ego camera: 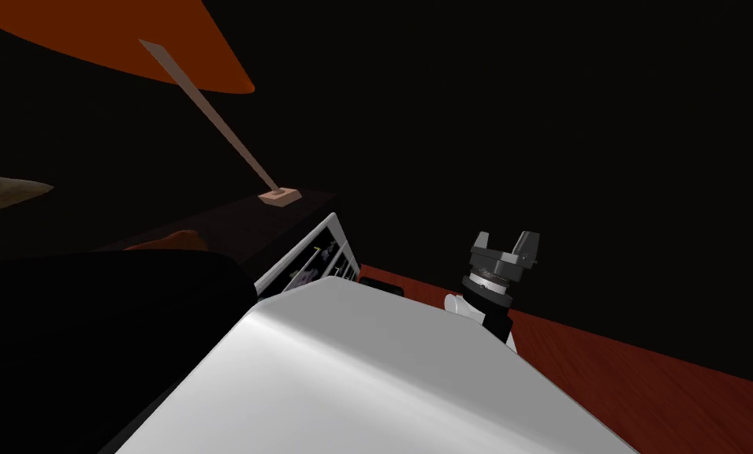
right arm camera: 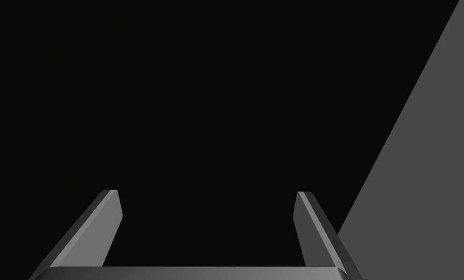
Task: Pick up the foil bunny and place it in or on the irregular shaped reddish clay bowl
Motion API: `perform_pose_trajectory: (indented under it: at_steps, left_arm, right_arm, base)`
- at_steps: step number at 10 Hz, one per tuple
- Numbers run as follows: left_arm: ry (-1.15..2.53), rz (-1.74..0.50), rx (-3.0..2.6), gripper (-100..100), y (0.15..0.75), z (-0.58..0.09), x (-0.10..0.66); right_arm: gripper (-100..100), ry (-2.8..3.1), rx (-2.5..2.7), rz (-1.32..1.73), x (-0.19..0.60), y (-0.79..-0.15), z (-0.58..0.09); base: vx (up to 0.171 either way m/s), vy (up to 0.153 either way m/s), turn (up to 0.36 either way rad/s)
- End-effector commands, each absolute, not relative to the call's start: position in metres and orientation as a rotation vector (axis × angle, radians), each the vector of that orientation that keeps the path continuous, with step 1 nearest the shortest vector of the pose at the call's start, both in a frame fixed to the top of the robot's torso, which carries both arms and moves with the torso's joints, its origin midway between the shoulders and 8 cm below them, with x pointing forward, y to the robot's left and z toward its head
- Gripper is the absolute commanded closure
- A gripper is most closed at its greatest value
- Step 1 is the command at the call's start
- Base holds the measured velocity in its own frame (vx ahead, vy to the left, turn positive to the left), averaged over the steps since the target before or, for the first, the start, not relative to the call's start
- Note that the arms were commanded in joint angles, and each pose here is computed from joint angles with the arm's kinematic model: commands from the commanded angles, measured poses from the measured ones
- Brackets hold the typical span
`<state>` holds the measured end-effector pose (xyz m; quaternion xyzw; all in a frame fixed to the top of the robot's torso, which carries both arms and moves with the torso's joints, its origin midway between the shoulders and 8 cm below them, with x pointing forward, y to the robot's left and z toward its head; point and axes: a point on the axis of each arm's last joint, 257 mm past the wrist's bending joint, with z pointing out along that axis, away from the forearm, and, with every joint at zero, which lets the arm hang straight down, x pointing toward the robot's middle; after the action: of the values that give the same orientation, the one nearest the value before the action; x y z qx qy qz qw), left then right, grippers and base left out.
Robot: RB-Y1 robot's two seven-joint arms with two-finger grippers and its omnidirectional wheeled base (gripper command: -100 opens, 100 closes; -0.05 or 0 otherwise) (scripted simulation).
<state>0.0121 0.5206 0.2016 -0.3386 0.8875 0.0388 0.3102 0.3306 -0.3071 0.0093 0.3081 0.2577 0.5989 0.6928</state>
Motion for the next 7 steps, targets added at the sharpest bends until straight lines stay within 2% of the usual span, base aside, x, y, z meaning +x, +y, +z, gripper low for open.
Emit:
perform_pose_trajectory:
  at_steps: [1, 5, 6, 7]
  left_arm:
    - [2.344, 0.102, -0.894, -100, 0.521, 0.202, 0.012]
    - [2.344, 0.102, -0.894, -100, 0.521, 0.202, 0.012]
    - [2.344, 0.102, -0.894, 0, 0.521, 0.202, 0.012]
    - [2.343, 0.098, -0.892, -100, 0.509, 0.213, 0.017]
  right_arm:
    - [0, 0.576, 0.688, 1.338, 0.331, -0.307, 0.009]
    - [0, 0.576, 0.688, 1.338, 0.331, -0.307, 0.009]
    - [0, 0.576, 0.688, 1.338, 0.331, -0.307, 0.009]
    - [0, 0.576, 0.688, 1.338, 0.331, -0.307, 0.009]
  base:
    - [0.000, 0.000, 0.000]
    - [0.000, 0.000, 0.000]
    - [0.000, 0.000, 0.000]
    - [-0.008, 0.052, 0.024]
